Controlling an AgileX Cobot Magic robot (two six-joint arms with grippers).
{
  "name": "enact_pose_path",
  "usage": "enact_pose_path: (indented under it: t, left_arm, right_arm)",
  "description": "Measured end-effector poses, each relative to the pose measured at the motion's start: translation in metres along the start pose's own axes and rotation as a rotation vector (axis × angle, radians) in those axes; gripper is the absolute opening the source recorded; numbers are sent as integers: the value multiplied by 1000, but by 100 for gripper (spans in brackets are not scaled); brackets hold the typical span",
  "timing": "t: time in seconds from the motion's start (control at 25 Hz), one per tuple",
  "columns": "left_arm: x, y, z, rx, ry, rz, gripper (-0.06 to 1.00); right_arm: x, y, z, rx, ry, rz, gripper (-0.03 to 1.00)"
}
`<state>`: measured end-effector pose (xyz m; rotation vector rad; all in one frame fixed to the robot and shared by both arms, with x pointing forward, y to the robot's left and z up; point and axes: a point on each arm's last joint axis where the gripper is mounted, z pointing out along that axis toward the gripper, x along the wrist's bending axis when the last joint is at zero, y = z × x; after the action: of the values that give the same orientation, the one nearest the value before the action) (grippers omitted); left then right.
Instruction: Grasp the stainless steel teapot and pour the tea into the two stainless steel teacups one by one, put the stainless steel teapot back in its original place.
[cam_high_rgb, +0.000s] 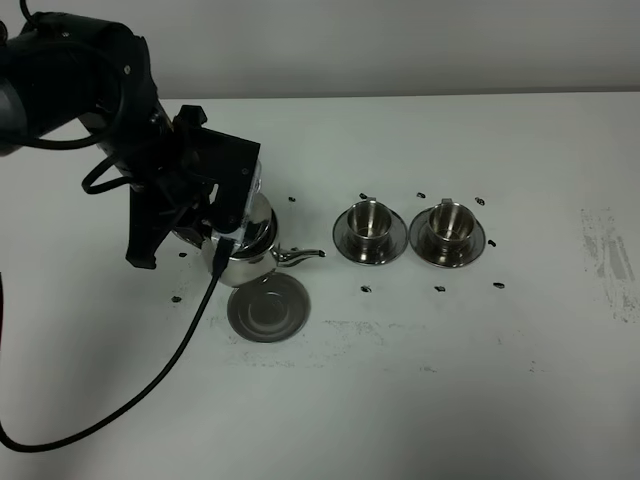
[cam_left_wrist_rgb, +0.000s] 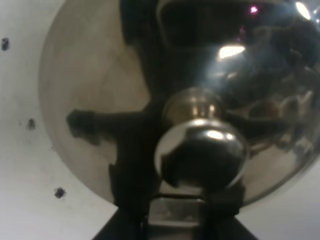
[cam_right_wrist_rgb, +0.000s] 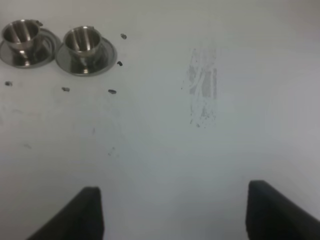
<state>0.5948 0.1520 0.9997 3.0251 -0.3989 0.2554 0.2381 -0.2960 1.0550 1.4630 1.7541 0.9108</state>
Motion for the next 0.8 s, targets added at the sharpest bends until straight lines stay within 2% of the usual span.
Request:
enact_pose_path:
  t: [0.12,0.4,0.52,0.8]
  left_arm:
    - [8,2,-1,-14,2,17,19]
    - [40,7,-16,-33,57,33,19]
    - [54,9,-14,-32,54,65,19]
    - [91,14,-10,-38,96,116,19]
  right_arm:
    - [0,0,0,0,0,0,58]
    - [0,0,0,0,0,0,58]
    - [0,0,0,0,0,0,58]
    - [0,0,0,0,0,0,58]
